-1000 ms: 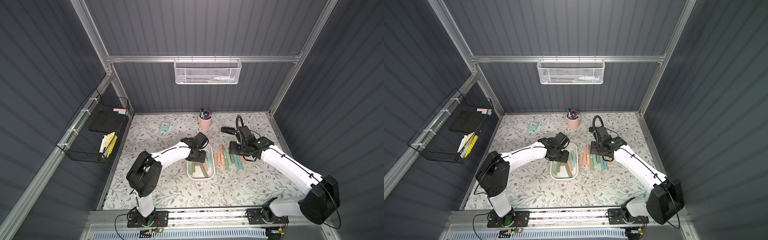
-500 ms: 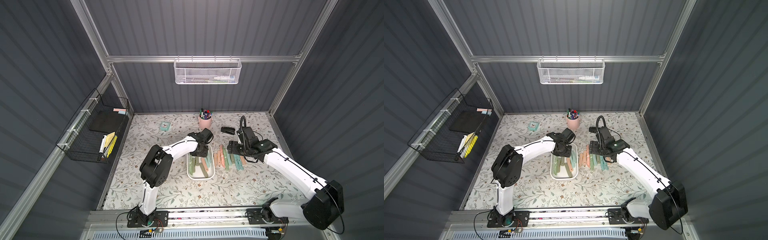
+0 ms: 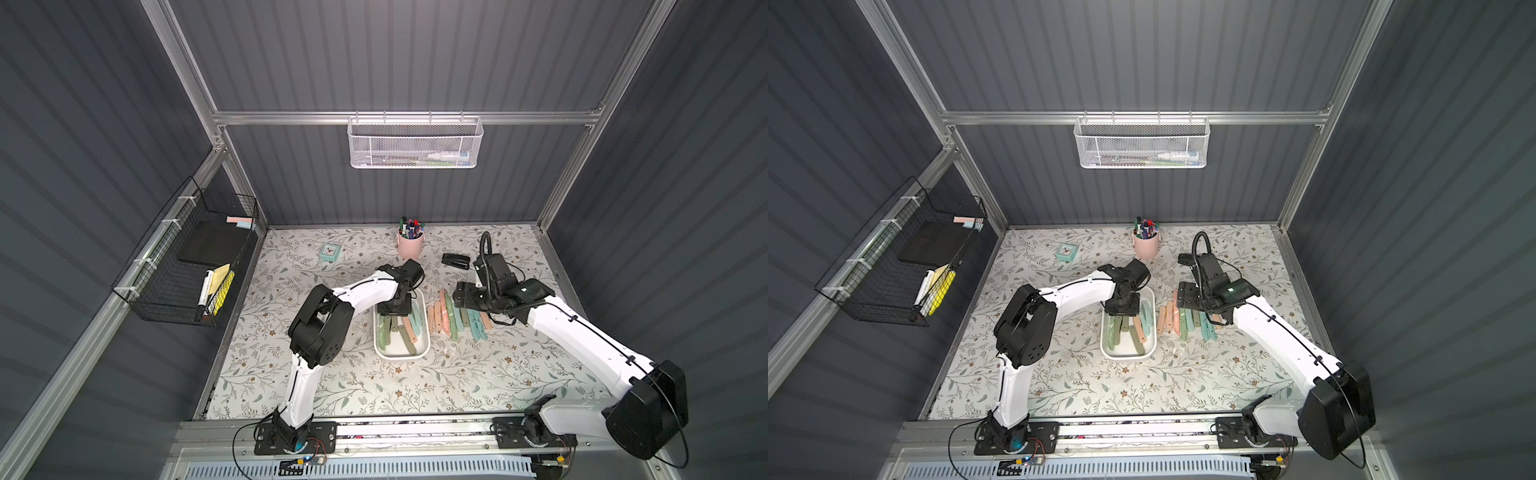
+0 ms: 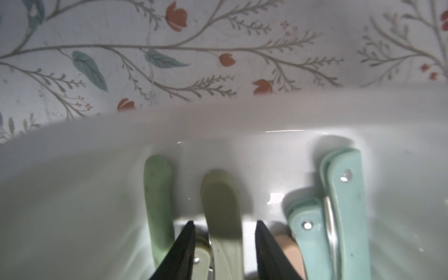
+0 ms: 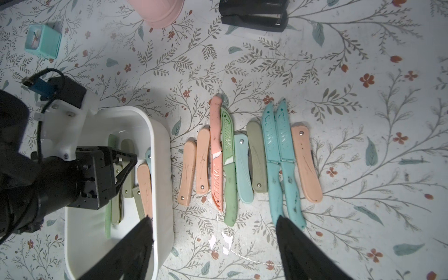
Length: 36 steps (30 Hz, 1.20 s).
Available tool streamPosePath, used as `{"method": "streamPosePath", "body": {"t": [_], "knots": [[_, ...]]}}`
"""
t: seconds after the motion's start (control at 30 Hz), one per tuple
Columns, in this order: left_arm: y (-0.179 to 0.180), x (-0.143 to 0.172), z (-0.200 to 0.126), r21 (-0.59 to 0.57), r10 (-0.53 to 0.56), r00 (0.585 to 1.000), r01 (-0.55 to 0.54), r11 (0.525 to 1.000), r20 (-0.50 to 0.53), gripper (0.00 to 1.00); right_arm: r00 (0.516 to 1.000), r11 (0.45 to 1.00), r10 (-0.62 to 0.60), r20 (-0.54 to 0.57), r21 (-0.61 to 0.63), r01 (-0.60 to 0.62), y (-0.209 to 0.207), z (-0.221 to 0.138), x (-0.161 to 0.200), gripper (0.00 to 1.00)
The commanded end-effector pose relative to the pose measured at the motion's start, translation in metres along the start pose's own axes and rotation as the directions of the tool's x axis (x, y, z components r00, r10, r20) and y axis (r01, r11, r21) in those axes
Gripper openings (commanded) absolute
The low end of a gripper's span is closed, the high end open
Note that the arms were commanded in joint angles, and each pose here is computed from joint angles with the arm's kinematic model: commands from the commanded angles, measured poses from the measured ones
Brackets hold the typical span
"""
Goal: Take the fruit knife out of the storage box
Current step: Pick up the fruit knife from the storage box.
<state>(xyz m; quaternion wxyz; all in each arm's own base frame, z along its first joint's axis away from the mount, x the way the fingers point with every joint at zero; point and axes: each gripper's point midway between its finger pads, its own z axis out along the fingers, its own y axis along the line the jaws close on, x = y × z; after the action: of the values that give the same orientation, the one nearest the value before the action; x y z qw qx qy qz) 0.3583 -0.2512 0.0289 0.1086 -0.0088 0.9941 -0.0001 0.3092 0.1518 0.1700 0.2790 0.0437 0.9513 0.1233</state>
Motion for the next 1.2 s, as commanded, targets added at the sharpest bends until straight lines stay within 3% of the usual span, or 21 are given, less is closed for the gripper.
{"method": "streamPosePath", "body": {"t": [0.0,0.37,0.7,1.17], "knots": [[0.002,0.003,0.009,-0.009,-0.028,0.999,0.028,1.000,-0.033,0.42,1.000,1.000,0.020,-0.003,-0.018,-0.020,0.003,-0.001,-0.001,0.82],[-0.005,0.006,0.023,0.009,0.012,0.998,-0.011,1.000,-0.064,0.29,1.000,0.999,0.030,-0.007,-0.014,-0.030,0.003,0.001,-0.001,0.84],[-0.017,0.010,0.026,0.040,0.026,0.998,-0.023,0.999,-0.063,0.25,0.999,0.999,0.039,-0.018,-0.010,-0.040,0.004,0.005,-0.001,0.85],[-0.020,-0.020,-0.042,0.060,0.074,0.996,-0.077,0.995,0.042,0.24,0.998,0.999,0.052,-0.026,-0.005,-0.052,0.002,0.007,0.002,0.87]]}}
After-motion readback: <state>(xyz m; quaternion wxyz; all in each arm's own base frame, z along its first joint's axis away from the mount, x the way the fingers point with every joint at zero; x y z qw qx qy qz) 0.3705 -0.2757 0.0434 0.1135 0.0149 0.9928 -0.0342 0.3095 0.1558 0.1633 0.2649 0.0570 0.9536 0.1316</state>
